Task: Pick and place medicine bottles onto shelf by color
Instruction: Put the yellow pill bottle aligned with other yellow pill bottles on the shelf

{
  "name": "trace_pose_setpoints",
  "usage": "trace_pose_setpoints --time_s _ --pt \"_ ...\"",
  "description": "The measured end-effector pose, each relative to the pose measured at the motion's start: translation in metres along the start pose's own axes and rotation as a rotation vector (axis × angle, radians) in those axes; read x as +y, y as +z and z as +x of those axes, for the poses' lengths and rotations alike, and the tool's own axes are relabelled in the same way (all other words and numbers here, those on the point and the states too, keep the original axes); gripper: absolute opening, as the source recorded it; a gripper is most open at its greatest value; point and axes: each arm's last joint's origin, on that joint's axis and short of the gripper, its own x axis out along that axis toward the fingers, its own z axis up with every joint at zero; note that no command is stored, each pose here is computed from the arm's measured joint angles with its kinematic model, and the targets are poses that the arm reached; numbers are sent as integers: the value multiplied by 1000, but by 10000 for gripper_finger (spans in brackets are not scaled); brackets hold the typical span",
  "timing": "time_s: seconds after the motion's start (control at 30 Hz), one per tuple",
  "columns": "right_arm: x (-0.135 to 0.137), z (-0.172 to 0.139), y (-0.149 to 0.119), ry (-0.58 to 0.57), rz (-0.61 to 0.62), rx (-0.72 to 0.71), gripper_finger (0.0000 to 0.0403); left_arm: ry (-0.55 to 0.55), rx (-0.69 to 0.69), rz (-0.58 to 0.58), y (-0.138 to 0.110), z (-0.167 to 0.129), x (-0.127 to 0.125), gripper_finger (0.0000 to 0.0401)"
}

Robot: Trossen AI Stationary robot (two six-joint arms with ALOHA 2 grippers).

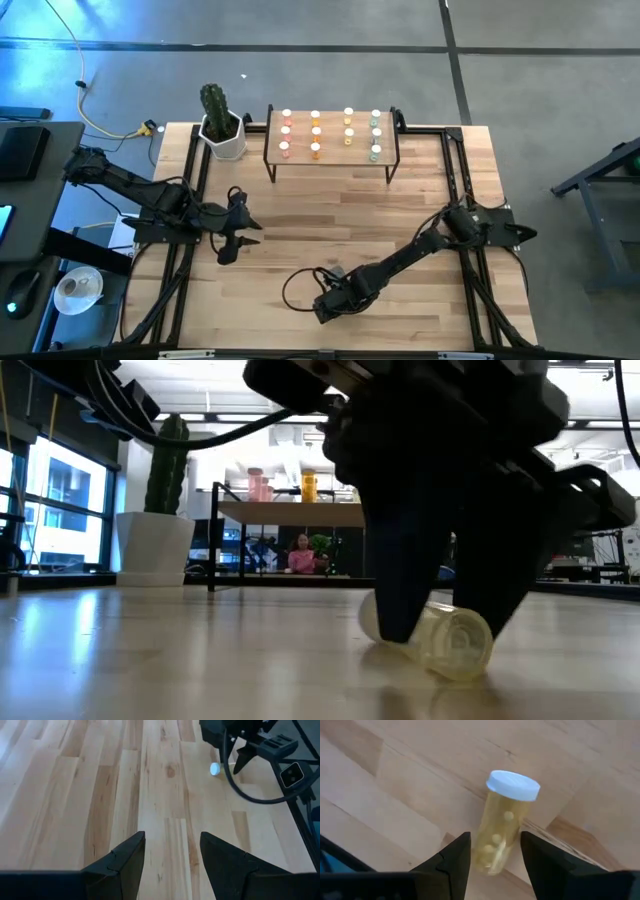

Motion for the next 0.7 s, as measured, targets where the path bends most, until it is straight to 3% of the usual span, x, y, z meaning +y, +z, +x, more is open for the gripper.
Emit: trace_pose_setpoints --time_s 0.27,0.5,0.7 --pt "-1 6 0 -18 18 8 157 2 -1 0 0 0 0 181" --pt "-5 7 0 -60 25 6 96 2 -1 0 0 0 0 181" --pt "-5 7 1 -57 -59 -11 66 2 -1 -2 0 0 0 181"
